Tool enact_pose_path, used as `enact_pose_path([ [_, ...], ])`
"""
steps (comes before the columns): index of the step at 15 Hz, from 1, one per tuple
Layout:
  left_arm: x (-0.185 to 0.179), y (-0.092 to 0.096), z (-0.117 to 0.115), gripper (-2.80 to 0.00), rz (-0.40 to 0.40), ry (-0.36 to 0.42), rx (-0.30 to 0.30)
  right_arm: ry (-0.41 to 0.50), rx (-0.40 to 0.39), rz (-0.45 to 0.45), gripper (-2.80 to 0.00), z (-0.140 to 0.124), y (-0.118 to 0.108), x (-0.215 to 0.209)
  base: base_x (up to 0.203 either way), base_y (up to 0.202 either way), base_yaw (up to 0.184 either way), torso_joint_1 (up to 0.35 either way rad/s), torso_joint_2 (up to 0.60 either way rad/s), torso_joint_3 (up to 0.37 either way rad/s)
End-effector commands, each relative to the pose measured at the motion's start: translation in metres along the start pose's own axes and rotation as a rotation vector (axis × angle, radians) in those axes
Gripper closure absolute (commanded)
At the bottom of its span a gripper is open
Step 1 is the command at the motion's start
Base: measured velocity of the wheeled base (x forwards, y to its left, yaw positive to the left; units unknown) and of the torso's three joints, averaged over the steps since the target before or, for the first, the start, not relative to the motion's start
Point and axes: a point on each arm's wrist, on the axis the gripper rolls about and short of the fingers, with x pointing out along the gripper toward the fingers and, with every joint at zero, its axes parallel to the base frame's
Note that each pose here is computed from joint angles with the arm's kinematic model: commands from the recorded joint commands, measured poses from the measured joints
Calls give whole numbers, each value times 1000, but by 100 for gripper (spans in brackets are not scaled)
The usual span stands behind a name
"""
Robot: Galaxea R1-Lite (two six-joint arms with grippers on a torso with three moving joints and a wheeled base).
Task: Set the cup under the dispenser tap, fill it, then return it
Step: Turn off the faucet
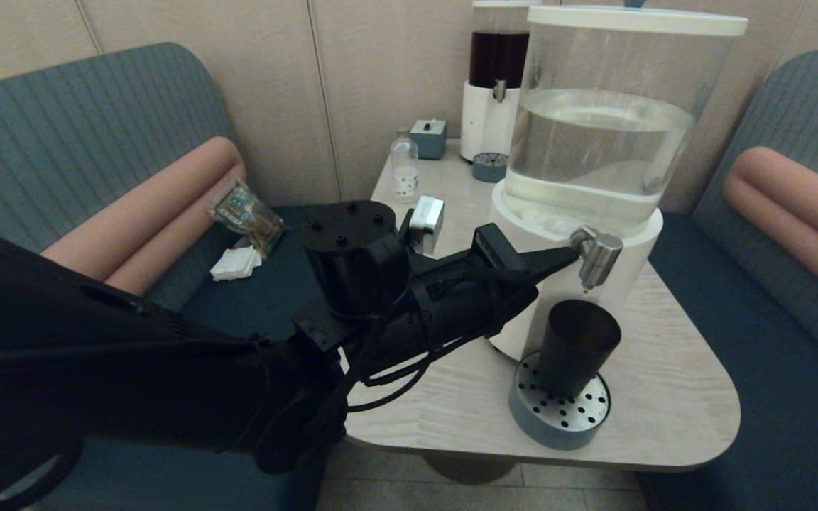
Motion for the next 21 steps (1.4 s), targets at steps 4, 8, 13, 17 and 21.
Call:
enact_pose_path([
  [4, 17, 12, 4, 0, -13, -11, 7, 12, -1, 2, 0, -4, 0, 1, 0, 0, 0, 0, 0, 0],
  [8, 19, 16, 13, 0, -15, -37, 24, 12, -1, 2, 0, -4, 0, 1, 0, 0, 0, 0, 0, 0],
  [13, 24, 16, 17, 0, -27, -48, 35, 12, -1, 2, 0, -4, 0, 1, 0, 0, 0, 0, 0, 0],
  [17, 28, 21, 16, 0, -26, -42, 33, 12, -1, 2, 0, -4, 0, 1, 0, 0, 0, 0, 0, 0],
  [21, 33, 22, 16, 0, -33, -42, 35, 12, -1, 2, 0, -4, 0, 1, 0, 0, 0, 0, 0, 0],
])
